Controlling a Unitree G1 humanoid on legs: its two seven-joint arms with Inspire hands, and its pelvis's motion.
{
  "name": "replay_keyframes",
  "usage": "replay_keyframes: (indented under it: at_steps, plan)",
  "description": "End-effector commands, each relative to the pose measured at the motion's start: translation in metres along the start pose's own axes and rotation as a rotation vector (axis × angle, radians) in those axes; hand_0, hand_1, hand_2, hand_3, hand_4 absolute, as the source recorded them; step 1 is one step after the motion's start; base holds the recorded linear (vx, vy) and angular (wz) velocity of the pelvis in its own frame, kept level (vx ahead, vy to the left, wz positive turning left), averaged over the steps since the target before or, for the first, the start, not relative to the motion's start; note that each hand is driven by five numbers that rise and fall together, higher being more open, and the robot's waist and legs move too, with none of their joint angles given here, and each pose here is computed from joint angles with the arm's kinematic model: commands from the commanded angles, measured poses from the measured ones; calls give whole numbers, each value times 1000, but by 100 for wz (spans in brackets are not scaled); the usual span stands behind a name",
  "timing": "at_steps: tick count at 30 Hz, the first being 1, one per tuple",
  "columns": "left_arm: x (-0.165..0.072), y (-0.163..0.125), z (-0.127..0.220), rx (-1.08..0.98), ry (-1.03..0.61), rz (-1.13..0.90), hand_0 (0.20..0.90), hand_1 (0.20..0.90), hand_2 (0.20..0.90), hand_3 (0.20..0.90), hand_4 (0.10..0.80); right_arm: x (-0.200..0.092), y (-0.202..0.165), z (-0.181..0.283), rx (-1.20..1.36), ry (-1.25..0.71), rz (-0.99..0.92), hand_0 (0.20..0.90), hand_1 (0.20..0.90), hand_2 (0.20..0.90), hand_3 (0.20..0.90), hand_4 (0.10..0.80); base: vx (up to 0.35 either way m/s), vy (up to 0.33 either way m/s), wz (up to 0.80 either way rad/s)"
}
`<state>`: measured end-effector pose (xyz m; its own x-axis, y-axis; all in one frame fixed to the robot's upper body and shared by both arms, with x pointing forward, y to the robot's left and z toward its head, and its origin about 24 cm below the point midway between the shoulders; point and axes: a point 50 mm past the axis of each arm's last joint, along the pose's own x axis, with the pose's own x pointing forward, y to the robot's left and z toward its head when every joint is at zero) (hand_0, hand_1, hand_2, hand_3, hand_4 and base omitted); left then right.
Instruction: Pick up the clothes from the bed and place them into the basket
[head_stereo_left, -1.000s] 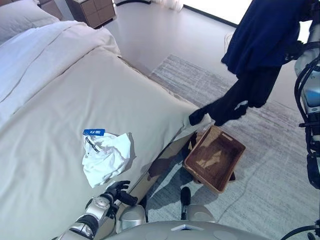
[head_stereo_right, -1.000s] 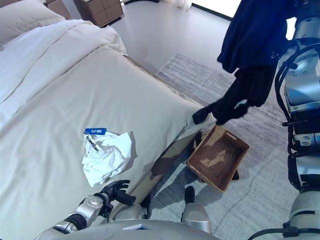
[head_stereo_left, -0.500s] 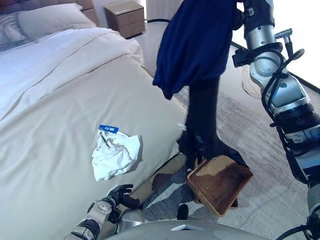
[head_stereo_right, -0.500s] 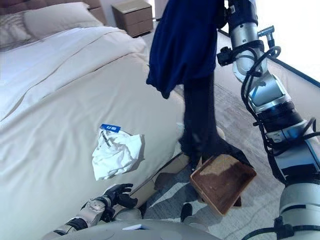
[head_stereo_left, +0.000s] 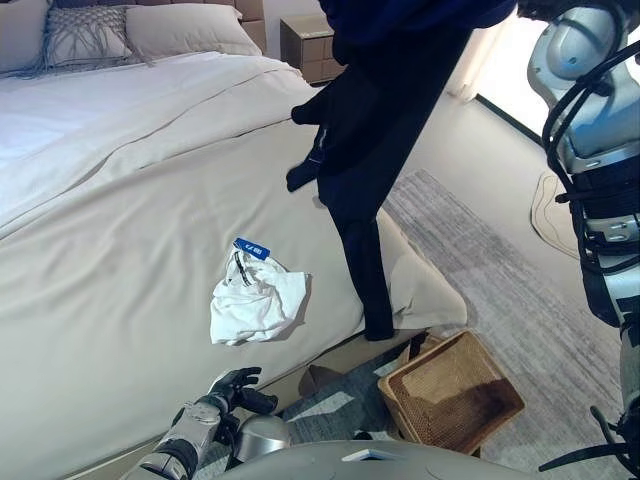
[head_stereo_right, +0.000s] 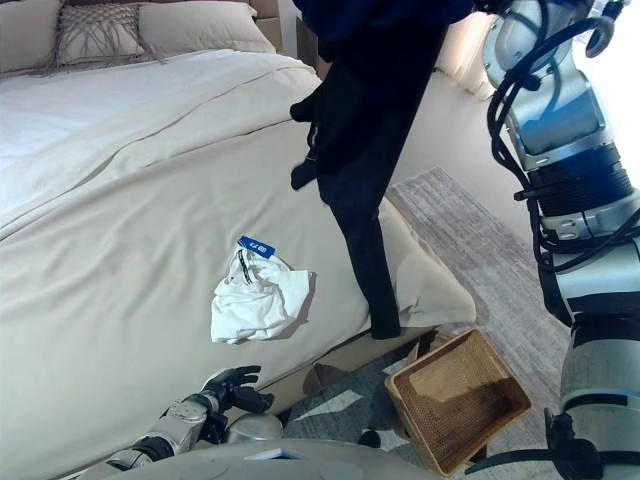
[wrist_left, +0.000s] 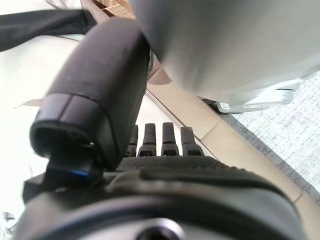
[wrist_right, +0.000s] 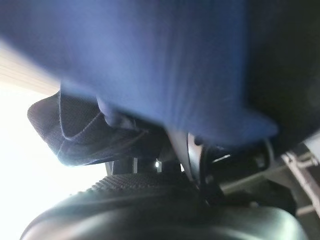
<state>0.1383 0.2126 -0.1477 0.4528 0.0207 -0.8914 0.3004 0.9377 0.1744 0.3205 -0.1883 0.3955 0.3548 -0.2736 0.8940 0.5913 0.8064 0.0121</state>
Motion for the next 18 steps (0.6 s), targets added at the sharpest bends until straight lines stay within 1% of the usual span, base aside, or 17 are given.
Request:
replay_keyframes:
  at_steps: [1,4,7,9,10,11,13,18]
  plan:
    - [-10,13,-49,102,200,13,900,900,900,900,800,40,-4,52,68,-161,-25,300,300,300,200,100,17,16,6]
    - [-10,13,-50,119,198,11,900,900,900,900,800,41,6,49,80,-147,18,300,300,300,200,100,23,17,13]
    - [-9,14,-45,124,185,12,900,900,900,900,800,39,16,40,85,-88,106,300,300,300,200,100,10,28,7]
    - [-8,14,-42,126,177,5,900,900,900,900,800,31,32,34,51,-40,256,300,300,300,200,100,-1,42,2]
    - [-8,14,-41,127,176,5,900,900,900,900,800,29,36,31,54,-22,297,300,300,300,200,100,10,40,2]
    - [-7,14,-40,130,174,4,900,900,900,900,800,17,51,21,27,39,435,300,300,300,200,100,0,0,0]
    - [-7,13,-40,126,173,5,900,900,900,900,800,3,65,10,16,73,522,300,300,300,200,100,10,16,-1]
    - [-7,11,-41,112,164,4,900,900,900,900,800,-4,74,3,26,100,547,300,300,300,200,100,21,14,0]
